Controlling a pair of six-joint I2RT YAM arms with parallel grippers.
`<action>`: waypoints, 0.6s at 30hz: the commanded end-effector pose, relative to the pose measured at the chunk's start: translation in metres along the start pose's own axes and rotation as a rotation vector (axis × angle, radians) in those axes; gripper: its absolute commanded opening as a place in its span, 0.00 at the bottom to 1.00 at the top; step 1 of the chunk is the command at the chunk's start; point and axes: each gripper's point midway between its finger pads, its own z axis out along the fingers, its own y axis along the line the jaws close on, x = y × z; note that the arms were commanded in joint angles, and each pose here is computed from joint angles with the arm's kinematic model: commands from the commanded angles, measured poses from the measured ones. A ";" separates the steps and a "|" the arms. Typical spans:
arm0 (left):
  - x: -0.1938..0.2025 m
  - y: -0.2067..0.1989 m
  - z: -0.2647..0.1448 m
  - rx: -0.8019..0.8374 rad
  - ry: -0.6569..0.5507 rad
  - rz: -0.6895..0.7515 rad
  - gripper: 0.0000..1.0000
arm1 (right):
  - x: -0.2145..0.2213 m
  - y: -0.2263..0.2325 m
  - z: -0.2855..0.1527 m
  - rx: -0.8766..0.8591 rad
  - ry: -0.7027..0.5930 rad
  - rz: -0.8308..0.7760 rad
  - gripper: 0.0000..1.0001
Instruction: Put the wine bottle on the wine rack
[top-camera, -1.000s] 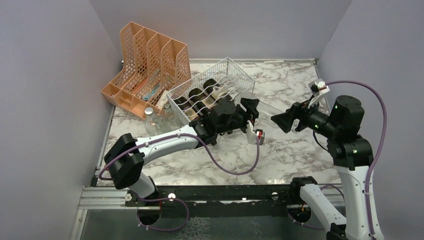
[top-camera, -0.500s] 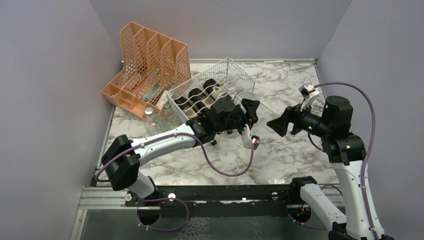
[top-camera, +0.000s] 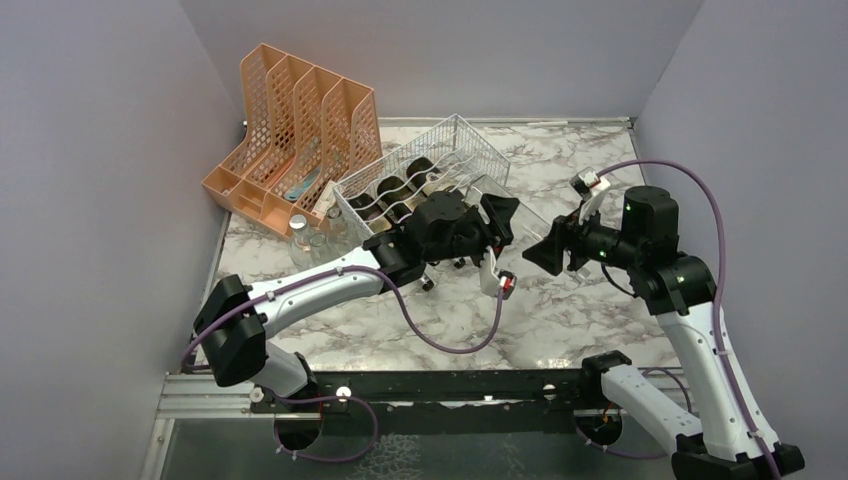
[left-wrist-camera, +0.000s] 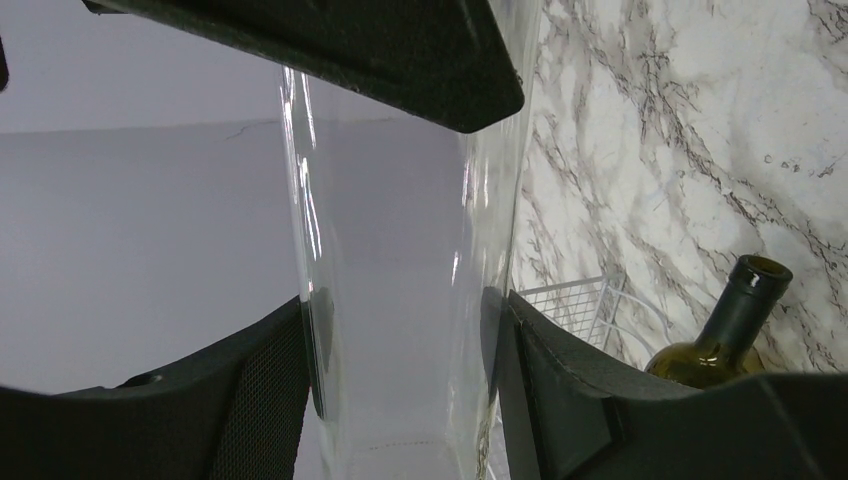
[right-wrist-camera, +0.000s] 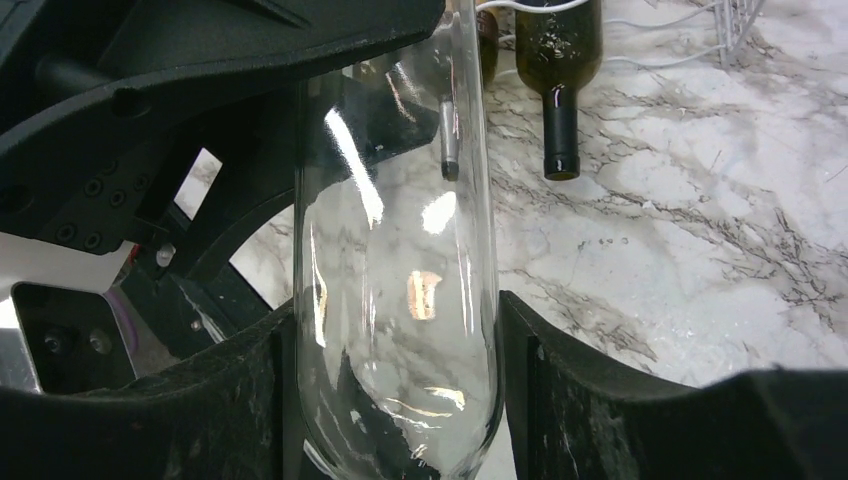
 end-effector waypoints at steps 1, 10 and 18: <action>-0.019 0.064 -0.020 -0.167 -0.056 0.053 0.00 | -0.012 0.010 -0.007 -0.024 -0.048 -0.045 0.54; -0.014 0.063 -0.019 -0.187 -0.034 0.034 0.31 | -0.025 0.000 -0.011 0.048 -0.073 -0.038 0.01; -0.002 0.049 -0.016 -0.199 0.017 0.018 0.99 | -0.047 -0.031 -0.018 0.250 -0.160 0.012 0.01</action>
